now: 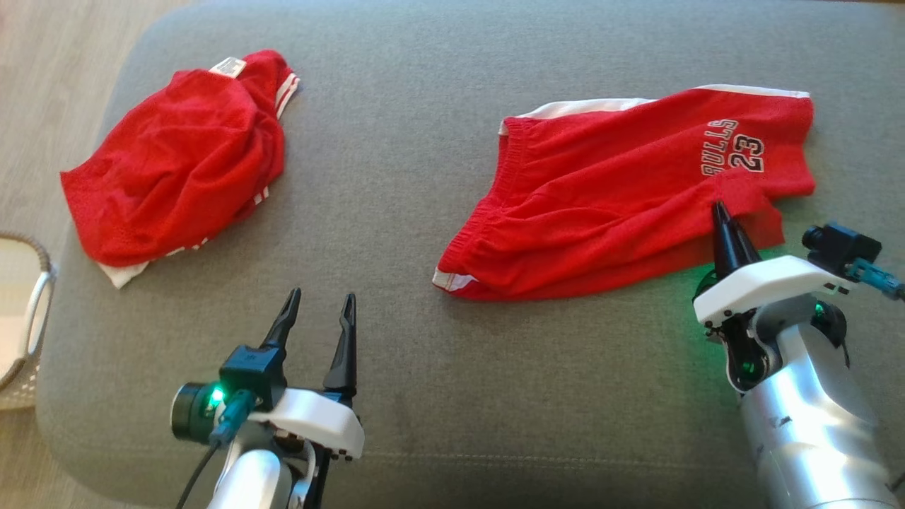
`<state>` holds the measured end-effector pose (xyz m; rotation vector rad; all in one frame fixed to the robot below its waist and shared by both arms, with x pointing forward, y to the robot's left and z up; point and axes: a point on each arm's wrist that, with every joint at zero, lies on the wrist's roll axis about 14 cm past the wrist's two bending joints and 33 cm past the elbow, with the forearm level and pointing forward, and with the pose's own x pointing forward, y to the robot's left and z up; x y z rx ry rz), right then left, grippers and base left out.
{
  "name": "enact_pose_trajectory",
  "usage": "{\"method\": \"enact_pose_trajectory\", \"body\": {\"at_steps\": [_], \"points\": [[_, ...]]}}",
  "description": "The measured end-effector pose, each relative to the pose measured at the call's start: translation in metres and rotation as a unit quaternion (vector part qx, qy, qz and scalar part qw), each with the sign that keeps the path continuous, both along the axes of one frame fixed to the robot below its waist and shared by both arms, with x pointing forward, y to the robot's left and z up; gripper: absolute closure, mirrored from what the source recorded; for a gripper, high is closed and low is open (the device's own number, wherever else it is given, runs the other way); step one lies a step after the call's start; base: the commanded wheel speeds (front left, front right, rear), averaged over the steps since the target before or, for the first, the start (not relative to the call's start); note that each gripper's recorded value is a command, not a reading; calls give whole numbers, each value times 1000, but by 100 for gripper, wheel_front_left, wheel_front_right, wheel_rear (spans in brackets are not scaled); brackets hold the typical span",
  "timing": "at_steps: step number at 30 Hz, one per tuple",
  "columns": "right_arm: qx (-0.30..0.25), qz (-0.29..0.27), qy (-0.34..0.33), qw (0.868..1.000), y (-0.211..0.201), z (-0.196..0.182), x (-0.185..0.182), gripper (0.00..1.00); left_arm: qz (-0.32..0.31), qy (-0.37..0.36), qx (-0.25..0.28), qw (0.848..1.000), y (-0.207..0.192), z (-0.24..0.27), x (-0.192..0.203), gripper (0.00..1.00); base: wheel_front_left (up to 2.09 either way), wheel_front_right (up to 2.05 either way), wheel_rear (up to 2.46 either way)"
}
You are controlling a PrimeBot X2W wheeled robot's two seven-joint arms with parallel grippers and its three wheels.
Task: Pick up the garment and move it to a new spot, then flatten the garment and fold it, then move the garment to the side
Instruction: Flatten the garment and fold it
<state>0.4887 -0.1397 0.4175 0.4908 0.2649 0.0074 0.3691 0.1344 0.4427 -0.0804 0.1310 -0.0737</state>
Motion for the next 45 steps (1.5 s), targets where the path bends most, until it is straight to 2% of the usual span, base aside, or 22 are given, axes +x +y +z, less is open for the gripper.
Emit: {"method": "enact_pose_trajectory", "body": {"at_steps": [9, 15, 19, 21, 25, 31, 33, 34, 35, 36, 45], "points": [[-8, -38, -16, 999, -30, 12, -12, 100, -23, -8, -2, 1000, -15, 5, 3, 0, 0, 0, 0], [-41, -31, -13, 999, -40, 13, -29, 100, -34, -15, -3, 999, -22, 9, 2, 0, 0, 0, 0], [-76, -8, -1, 997, -42, 18, -31, 100, -35, -17, -4, 999, -23, 11, 0, 0, 0, 0, 0], [-130, 23, 3, 991, -38, 30, -22, 100, -35, -15, -3, 999, -23, 10, -3, 0, 0, 0, 0], [-173, 62, 39, 982, -27, 32, -14, 100, -28, -6, -5, 1000, -19, 5, -9, 0, 0, 0, 0], [-196, 112, 103, 969, -3, 17, -9, 100, -8, 2, -1, 1000, -5, 1, -19, 0, 0, 0, 0], [-195, 123, 130, 964, 3, 8, -7, 73, 0, 3, 0, 1000, -1, 1, -22, 0, 0, 0, 0], [-201, 128, 140, 961, 6, 5, -5, 56, 4, 4, 1, 1000, 2, 1, -23, 0, 0, 0, 0], [-203, 131, 144, 960, 9, 3, -2, 31, 7, 5, 1, 1000, 4, 0, -24, 0, 0, 0, 0], [-204, 133, 145, 959, 11, 2, 2, 0, 11, 6, 2, 1000, 6, 0, -25, 0, 0, 0, 0], [-188, 134, 117, 966, 33, -4, 30, 0, 26, 24, 5, 999, 15, -11, -29, 0, 0, 0, 0]]}}
